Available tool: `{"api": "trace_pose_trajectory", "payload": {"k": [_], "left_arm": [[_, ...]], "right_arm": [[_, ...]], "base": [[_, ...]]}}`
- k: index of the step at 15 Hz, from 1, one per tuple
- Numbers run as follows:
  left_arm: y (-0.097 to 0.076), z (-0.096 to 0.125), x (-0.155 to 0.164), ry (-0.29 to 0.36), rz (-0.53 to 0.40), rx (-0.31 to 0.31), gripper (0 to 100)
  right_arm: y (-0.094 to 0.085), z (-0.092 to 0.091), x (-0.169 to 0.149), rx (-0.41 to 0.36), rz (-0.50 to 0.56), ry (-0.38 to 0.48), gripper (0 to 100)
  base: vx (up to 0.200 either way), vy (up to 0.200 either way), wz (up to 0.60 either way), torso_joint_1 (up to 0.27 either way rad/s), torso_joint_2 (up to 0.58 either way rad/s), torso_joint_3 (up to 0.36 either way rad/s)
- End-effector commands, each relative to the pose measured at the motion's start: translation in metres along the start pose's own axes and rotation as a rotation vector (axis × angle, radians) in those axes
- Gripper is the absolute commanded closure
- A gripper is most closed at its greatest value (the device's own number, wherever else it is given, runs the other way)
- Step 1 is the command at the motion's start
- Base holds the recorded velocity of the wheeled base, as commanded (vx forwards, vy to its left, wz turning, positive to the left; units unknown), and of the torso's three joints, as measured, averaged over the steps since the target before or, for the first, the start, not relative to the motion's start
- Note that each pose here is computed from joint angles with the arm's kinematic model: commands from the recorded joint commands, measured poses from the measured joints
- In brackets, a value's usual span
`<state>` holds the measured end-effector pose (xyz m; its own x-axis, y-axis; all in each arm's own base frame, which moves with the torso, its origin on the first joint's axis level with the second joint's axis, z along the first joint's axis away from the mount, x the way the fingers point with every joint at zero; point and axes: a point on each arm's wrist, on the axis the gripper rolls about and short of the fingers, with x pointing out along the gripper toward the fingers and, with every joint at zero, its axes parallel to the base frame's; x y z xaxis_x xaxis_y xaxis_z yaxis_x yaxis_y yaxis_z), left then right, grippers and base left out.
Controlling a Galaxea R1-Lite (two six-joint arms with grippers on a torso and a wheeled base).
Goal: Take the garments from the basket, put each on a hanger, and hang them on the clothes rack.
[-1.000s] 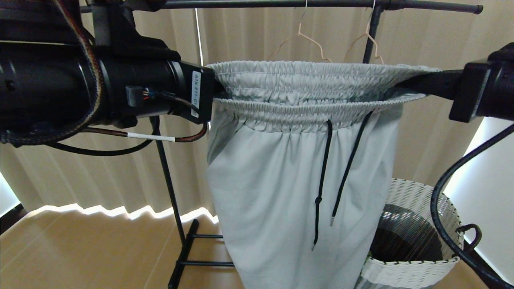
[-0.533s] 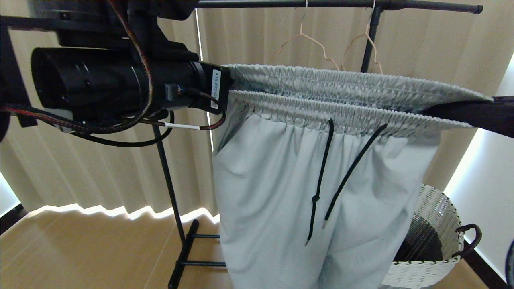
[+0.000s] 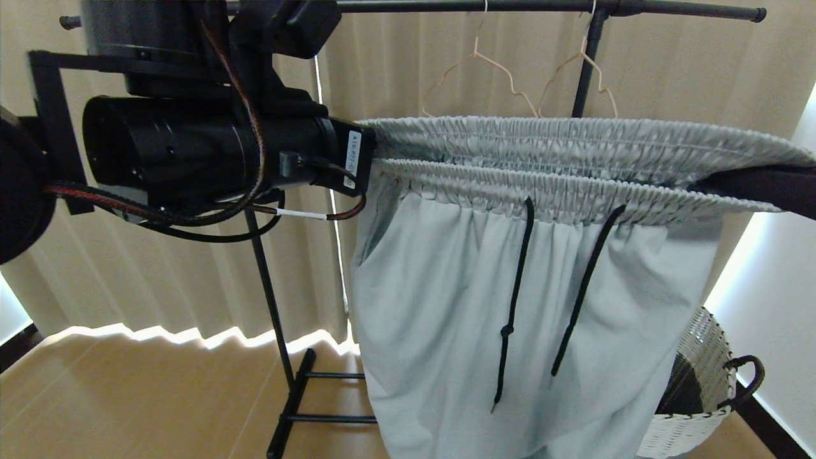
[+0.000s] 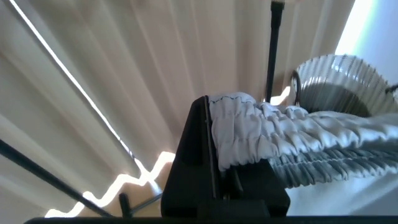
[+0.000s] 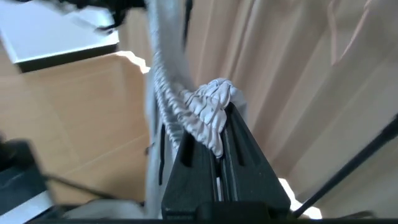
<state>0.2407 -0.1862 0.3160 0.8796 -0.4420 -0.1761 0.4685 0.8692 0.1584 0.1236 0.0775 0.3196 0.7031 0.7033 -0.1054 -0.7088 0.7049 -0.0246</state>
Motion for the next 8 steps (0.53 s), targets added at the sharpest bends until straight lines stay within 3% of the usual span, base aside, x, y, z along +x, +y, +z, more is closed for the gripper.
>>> {"api": "trace_pose_trajectory", "payload": {"k": [1,8], "left_arm": [[0.005,-0.001,-0.025,0.005,-0.009,0.024,100],[0.018,-0.016,-0.121,0.122,-0.133,0.079,100]], "right_arm": [[-0.009,-0.003,0.018,0.003,-0.027,0.012,100],[-0.031,0.005,0.086,-0.02,-0.031,-0.096,100]], "base": [[0.0,0.0,0.0,0.0,0.0,0.0],[0.0,0.0,0.0,0.0,0.0,0.0]]}}
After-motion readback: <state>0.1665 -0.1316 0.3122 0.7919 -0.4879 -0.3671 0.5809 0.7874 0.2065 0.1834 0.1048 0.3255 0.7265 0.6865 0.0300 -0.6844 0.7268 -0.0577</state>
